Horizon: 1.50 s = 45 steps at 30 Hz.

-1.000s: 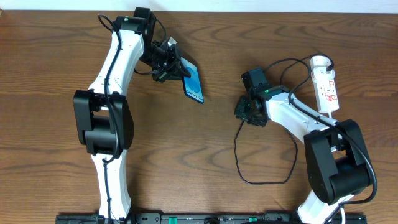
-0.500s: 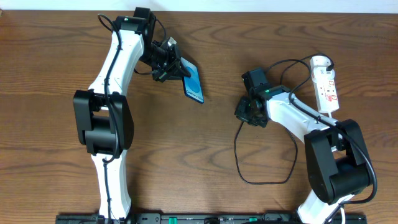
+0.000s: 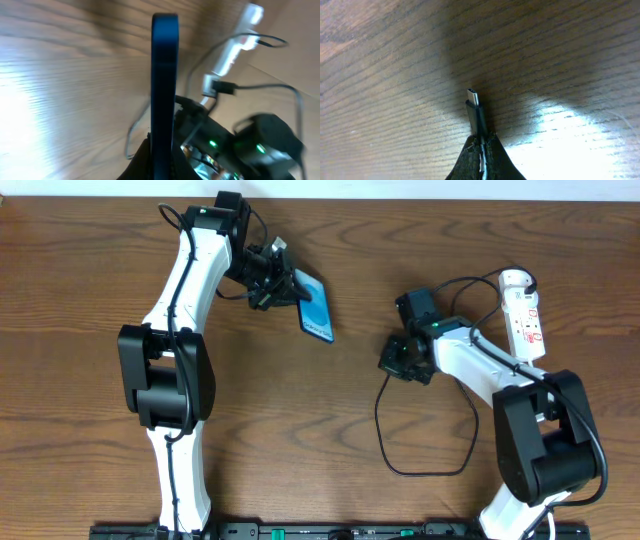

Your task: Plug charger to phone and switch on socket

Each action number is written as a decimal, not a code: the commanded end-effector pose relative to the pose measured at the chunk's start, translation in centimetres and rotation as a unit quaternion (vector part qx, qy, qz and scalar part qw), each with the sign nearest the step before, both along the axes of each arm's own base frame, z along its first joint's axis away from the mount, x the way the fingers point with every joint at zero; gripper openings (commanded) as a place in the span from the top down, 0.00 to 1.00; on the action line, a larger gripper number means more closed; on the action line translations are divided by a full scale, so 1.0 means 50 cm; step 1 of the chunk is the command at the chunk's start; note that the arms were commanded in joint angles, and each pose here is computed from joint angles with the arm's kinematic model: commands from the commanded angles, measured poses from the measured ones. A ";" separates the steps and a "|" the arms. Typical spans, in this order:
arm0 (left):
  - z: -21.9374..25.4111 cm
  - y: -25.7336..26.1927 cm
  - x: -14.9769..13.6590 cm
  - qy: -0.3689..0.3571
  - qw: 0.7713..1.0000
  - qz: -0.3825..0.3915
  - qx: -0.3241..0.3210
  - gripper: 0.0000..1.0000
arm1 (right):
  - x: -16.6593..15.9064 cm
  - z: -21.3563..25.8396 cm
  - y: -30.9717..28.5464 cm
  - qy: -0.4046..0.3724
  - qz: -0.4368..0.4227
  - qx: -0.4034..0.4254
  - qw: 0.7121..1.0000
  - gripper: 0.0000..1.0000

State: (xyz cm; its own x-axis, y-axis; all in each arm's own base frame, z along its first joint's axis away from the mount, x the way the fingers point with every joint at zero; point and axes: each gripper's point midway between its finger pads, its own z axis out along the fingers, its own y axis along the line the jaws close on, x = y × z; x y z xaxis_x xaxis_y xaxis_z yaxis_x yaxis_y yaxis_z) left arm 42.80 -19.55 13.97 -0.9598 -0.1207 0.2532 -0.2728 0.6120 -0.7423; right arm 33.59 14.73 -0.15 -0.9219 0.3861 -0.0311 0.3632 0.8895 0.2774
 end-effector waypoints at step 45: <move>0.547 -0.122 -0.076 -0.350 0.887 -0.113 -0.280 0.93 | -0.123 0.631 0.099 -0.329 0.276 0.431 0.793 0.99</move>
